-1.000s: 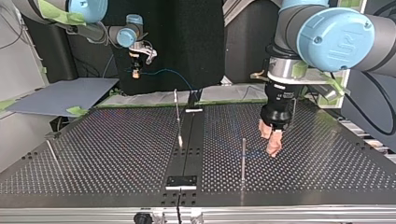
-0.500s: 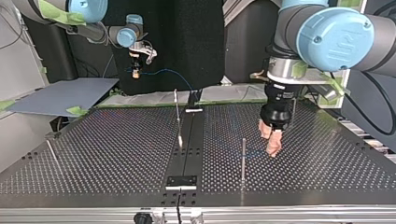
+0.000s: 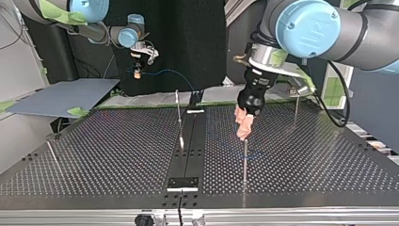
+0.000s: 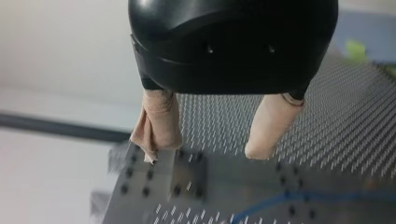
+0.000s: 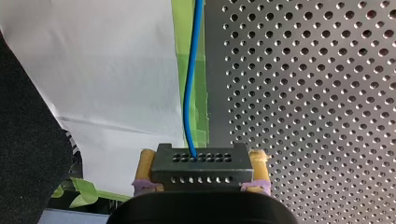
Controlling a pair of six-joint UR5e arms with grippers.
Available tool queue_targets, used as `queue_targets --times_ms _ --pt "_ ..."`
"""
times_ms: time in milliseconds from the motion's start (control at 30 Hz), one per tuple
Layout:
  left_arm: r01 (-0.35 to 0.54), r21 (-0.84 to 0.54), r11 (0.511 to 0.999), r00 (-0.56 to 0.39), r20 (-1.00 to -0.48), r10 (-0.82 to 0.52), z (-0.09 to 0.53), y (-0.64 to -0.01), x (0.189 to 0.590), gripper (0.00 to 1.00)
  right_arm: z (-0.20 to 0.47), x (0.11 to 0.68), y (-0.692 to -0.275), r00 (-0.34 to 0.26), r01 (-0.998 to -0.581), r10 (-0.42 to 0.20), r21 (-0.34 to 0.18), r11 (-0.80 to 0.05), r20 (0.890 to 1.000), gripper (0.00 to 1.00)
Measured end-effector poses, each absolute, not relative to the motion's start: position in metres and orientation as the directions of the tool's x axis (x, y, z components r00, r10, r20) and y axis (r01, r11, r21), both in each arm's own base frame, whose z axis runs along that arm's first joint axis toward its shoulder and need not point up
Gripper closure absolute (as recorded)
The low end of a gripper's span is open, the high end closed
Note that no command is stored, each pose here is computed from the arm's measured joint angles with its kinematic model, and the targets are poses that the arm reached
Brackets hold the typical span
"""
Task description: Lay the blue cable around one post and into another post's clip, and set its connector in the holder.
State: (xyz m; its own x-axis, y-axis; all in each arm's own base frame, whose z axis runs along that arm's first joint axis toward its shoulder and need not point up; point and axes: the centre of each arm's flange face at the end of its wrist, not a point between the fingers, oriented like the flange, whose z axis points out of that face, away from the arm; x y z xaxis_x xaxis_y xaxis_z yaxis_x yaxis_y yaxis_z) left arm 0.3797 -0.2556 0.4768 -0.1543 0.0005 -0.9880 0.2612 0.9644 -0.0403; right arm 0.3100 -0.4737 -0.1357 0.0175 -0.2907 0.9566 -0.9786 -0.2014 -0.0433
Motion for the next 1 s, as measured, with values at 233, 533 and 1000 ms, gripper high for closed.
queue_targets --times_ms 233,533,1000 --pt "0.306 -0.071 0.949 -0.164 -0.986 -0.021 0.449 -0.279 0.362 0.0 -0.135 0.313 -0.472 0.02 -0.977 -0.292 -0.043 -0.207 0.956 0.95" --pt "0.32 -0.075 0.944 -0.169 -0.985 -0.022 0.416 -0.3 0.338 0.0 -0.135 0.316 -0.469 0.022 -0.976 -0.293 -0.042 -0.212 0.956 0.95" --pt "0.419 -0.057 0.906 -0.243 -0.969 0.051 0.331 -0.342 0.307 0.0 -0.123 0.322 -0.462 0.024 -0.974 -0.284 -0.042 -0.224 0.959 0.95"
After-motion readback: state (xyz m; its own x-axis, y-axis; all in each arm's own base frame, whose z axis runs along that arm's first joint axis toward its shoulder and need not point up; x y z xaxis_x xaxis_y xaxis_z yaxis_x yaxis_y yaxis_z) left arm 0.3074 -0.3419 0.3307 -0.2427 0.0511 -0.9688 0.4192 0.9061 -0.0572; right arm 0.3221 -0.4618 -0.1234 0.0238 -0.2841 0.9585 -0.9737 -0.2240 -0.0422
